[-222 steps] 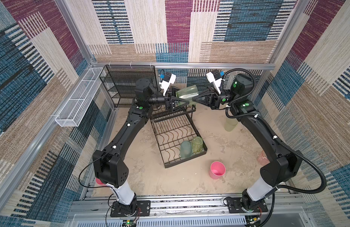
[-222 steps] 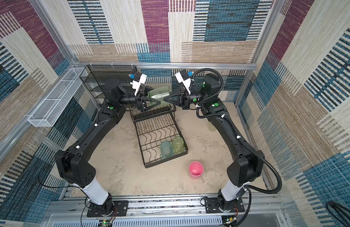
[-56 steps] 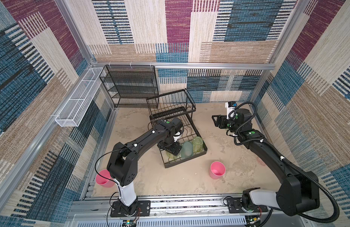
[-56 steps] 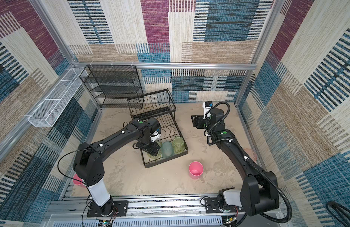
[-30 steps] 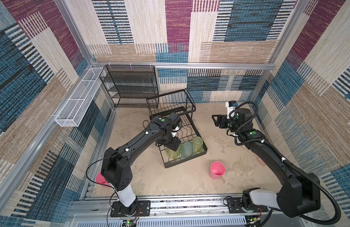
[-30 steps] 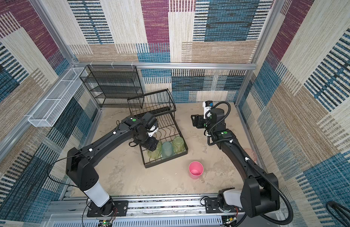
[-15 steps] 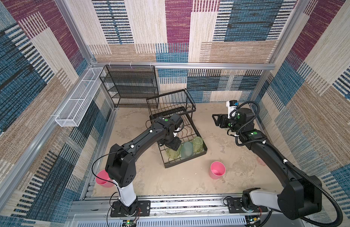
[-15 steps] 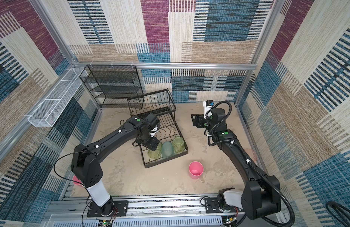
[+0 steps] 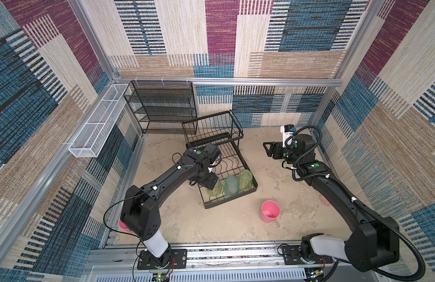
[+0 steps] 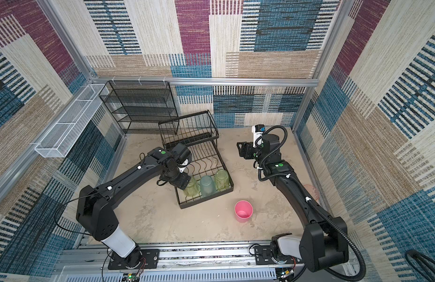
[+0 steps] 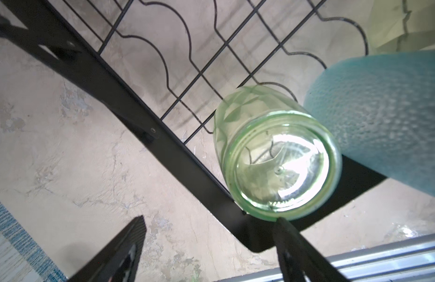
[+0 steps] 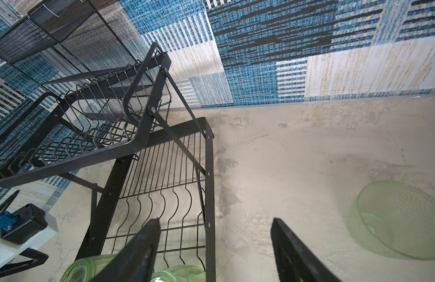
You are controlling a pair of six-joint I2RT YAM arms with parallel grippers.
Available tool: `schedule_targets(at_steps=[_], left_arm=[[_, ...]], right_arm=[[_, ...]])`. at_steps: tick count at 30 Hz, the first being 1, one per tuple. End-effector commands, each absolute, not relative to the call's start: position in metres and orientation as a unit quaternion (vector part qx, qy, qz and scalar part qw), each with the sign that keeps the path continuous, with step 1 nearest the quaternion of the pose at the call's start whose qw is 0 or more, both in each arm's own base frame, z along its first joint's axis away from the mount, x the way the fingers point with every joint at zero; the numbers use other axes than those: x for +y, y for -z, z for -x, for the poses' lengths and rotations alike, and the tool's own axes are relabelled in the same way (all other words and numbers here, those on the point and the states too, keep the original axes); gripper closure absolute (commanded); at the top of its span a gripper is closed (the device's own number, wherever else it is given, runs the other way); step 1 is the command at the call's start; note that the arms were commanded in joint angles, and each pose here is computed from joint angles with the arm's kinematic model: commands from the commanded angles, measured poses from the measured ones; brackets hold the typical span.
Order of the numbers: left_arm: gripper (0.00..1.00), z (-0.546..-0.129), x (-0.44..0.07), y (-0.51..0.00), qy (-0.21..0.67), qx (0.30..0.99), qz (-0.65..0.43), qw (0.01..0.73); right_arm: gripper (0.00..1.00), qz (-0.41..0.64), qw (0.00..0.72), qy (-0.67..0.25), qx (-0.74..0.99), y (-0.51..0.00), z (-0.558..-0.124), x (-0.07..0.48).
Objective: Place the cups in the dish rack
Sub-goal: 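Lower the green cup beside the teal cup and open the left gripper, then raise the left gripper out of the rack and move toward the pink cup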
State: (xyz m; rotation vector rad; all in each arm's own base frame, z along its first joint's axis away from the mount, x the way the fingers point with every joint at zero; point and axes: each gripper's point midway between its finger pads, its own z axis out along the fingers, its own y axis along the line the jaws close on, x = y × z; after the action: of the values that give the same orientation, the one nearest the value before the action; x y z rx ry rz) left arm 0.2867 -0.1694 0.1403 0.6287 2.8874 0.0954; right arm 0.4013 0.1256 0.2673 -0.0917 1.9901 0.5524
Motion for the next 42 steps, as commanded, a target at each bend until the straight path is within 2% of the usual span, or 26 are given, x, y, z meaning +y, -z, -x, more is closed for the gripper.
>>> schedule_targets(at_steps=[1,17,29,35,42], left_arm=[[0.14,-0.283,-0.157,-0.140,-0.049,0.975,-0.199,0.087],[0.15,-0.280,-0.135,-0.141,-0.052,0.978,-0.182,0.085],[0.16,-0.266,-0.145,-0.179,0.022,0.976,-0.162,0.147],[0.15,-0.244,-0.119,-0.189,0.000,0.977,-0.133,0.168],[0.15,-0.216,-0.063,-0.184,-0.060,0.986,-0.054,0.143]], right_arm=[[0.25,0.040,0.520,-0.241,0.818,-0.277,-0.404,0.130],[0.25,0.039,0.519,-0.239,0.820,-0.276,-0.404,0.130],[0.26,0.034,0.501,-0.197,0.842,-0.260,-0.401,0.137],[0.26,0.041,0.492,-0.195,0.847,-0.252,-0.390,0.150],[0.26,0.045,0.492,-0.203,0.845,-0.252,-0.385,0.154]])
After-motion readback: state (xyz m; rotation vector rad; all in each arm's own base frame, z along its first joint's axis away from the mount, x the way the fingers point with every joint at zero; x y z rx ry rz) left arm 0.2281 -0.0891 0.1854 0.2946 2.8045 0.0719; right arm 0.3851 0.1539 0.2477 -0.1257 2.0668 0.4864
